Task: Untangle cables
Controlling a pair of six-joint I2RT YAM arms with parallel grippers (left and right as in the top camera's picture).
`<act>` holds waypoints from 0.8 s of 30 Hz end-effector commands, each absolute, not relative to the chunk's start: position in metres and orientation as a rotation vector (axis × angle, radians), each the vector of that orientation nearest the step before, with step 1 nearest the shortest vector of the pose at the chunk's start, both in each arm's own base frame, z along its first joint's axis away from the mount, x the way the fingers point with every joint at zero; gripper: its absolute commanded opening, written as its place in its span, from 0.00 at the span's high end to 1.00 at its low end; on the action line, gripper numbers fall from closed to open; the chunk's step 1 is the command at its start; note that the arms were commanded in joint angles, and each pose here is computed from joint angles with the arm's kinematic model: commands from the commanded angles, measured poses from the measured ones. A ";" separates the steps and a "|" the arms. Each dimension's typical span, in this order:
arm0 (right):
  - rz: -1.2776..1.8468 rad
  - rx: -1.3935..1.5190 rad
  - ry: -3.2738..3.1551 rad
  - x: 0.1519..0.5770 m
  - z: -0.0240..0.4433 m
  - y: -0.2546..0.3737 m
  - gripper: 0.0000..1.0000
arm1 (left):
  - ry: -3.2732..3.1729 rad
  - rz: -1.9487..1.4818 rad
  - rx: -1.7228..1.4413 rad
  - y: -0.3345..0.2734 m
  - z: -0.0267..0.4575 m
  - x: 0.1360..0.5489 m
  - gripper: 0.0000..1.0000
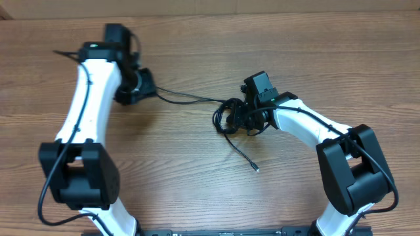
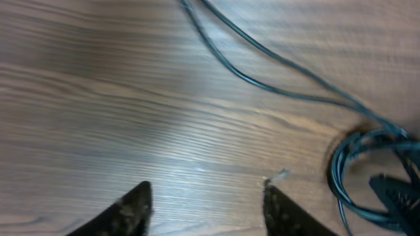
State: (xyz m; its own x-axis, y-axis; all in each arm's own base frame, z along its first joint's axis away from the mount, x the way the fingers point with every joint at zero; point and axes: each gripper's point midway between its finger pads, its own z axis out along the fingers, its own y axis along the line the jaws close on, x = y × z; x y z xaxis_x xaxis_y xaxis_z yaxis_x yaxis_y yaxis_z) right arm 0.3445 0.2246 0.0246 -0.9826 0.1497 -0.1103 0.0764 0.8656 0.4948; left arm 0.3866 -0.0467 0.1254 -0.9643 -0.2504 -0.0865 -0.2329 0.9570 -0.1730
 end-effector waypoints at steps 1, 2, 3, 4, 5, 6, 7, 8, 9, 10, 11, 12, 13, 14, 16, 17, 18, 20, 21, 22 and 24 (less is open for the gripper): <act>0.771 0.185 2.882 0.345 0.029 0.223 0.96 | 3.057 -0.259 -0.244 -0.081 0.111 0.382 0.57; 0.770 0.185 2.882 0.345 0.029 0.223 0.96 | 3.073 -0.258 -0.200 -0.093 0.106 0.380 0.64; 0.770 0.185 2.882 0.345 0.029 0.223 0.96 | 3.090 -0.256 -0.173 -0.102 0.100 0.378 0.69; 0.770 0.185 2.882 0.345 0.029 0.223 0.96 | 3.105 -0.254 -0.152 -0.111 0.095 0.376 0.73; 0.771 0.185 2.881 0.345 0.029 0.223 0.96 | 3.131 -0.248 -0.123 -0.125 0.085 0.373 0.73; 0.771 0.185 2.882 0.345 0.029 0.223 0.96 | 3.145 -0.244 -0.105 -0.133 0.078 0.371 0.73; 0.770 0.185 2.882 0.345 0.029 0.223 0.96 | 3.177 -0.266 -0.071 -0.152 0.064 0.367 0.75; 0.770 0.185 2.882 0.345 0.029 0.223 0.96 | 3.189 -0.295 -0.044 -0.163 0.058 0.365 0.77; 0.770 0.185 2.882 0.345 0.029 0.223 0.96 | 3.199 -0.330 -0.020 -0.173 0.053 0.363 0.78; 0.770 0.185 2.882 0.345 0.029 0.223 0.96 | 3.205 -0.365 0.003 -0.183 0.048 0.361 0.79; 0.770 0.185 2.882 0.345 0.029 0.223 0.96 | 3.207 -0.402 0.024 -0.193 0.044 0.360 0.79; 0.770 0.185 2.882 0.345 0.029 0.223 0.96 | 3.202 -0.433 0.048 -0.202 0.042 0.360 0.79; 0.770 0.185 2.882 0.345 0.029 0.223 0.96 | 3.193 -0.446 0.069 -0.209 0.039 0.361 0.78; 0.770 0.185 2.882 0.345 0.029 0.223 0.96 | 3.181 -0.451 0.087 -0.213 0.038 0.362 0.78; 0.770 0.185 2.882 0.345 0.029 0.223 0.96 | 3.151 -0.463 0.119 -0.223 0.036 0.366 0.78; 0.770 0.185 2.882 0.345 0.029 0.223 0.96 | 3.141 -0.466 0.115 -0.226 0.035 0.368 0.77; 0.770 0.184 2.882 0.345 0.029 0.223 0.96 | 3.132 -0.469 0.095 -0.228 0.035 0.370 0.77; 0.770 0.184 2.882 0.345 0.029 0.223 0.96 | 3.134 -0.471 0.007 -0.229 0.034 0.372 0.76; 0.770 0.184 2.882 0.345 0.029 0.223 0.96 | 3.138 -0.470 -0.017 -0.229 0.033 0.372 0.76; 0.770 0.184 2.882 0.345 0.029 0.223 0.96 | 3.142 -0.469 -0.038 -0.229 0.033 0.372 0.77; 0.770 0.184 2.882 0.345 0.029 0.223 0.96 | 3.147 -0.467 -0.058 -0.229 0.030 0.371 0.81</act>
